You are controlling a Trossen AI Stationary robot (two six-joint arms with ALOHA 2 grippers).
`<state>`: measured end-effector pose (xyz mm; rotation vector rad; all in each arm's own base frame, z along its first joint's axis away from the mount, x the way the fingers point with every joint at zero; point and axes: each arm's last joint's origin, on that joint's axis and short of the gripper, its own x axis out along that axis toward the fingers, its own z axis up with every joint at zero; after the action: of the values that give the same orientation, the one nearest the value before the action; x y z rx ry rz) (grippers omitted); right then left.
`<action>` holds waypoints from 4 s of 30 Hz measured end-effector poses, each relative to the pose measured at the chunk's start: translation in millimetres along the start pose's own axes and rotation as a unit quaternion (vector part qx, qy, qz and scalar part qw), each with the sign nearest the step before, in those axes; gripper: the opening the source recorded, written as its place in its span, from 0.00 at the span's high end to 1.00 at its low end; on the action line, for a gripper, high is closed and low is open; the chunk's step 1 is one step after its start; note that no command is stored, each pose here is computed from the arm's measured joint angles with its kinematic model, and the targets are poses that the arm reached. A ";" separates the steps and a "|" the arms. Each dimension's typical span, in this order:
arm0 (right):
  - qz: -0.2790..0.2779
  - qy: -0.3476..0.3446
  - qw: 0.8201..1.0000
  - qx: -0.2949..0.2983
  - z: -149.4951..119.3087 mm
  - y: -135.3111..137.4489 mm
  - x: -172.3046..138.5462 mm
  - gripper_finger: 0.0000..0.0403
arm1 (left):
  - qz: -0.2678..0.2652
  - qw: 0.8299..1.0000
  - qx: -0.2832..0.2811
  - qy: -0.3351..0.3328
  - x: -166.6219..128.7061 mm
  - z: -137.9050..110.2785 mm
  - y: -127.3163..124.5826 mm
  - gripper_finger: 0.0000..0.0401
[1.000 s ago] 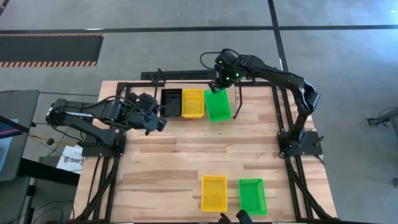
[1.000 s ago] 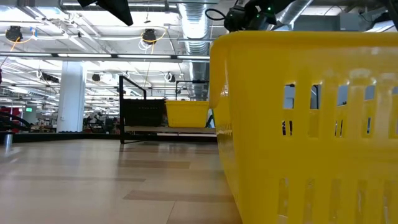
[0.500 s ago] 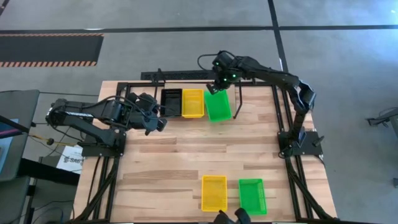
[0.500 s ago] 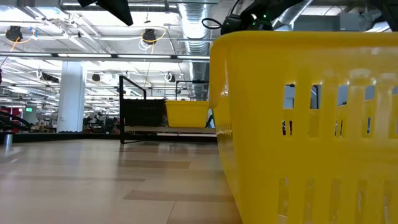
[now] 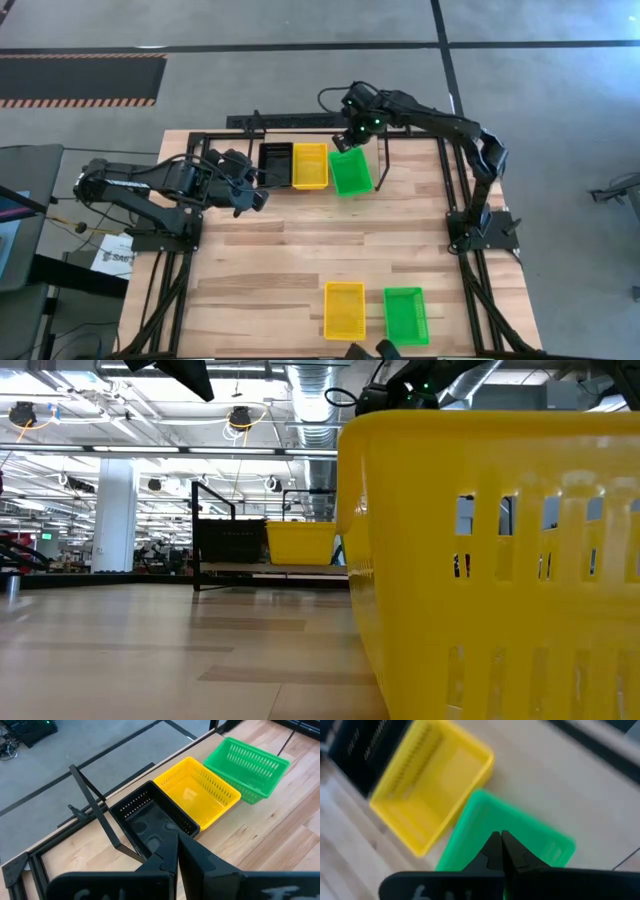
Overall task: Stack baskets on shelf by color
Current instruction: Stack the top green bin on top of the stacked green bins on the shelf, then stack the green bin on top of the stacked green bins on the shelf
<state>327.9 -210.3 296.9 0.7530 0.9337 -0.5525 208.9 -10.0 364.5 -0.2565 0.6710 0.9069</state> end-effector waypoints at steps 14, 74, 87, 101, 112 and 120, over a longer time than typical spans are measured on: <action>0.003 0.022 0.999 -0.044 -6.5 16.9 27.1 1.00 | 0.000 1.000 0.000 0.000 0.0 0.0 0.0 1.00; -0.076 0.122 0.981 -0.130 -43.0 26.4 36.4 1.00 | -0.001 1.000 -0.008 0.002 0.1 -0.1 -0.1 1.00; -0.119 0.148 0.972 -0.140 -52.2 12.1 44.8 1.00 | -0.001 1.000 -0.012 0.002 0.1 -0.1 -0.1 1.00; -0.131 0.134 0.972 -0.142 -44.6 8.9 38.6 1.00 | -0.001 1.000 -0.013 0.002 0.1 -0.1 -0.1 1.00; -0.085 0.064 0.977 -0.184 -38.5 72.4 2.2 1.00 | 0.002 1.000 0.000 0.005 0.1 -0.8 0.7 1.00; -0.105 0.138 0.972 -0.159 -79.3 124.9 -61.6 1.00 | 0.004 0.999 0.023 0.049 -0.2 -7.0 5.1 1.00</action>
<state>346.0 -64.7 361.3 0.4478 1.3359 -0.4717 201.8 -10.4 359.6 -0.2583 0.7828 0.8891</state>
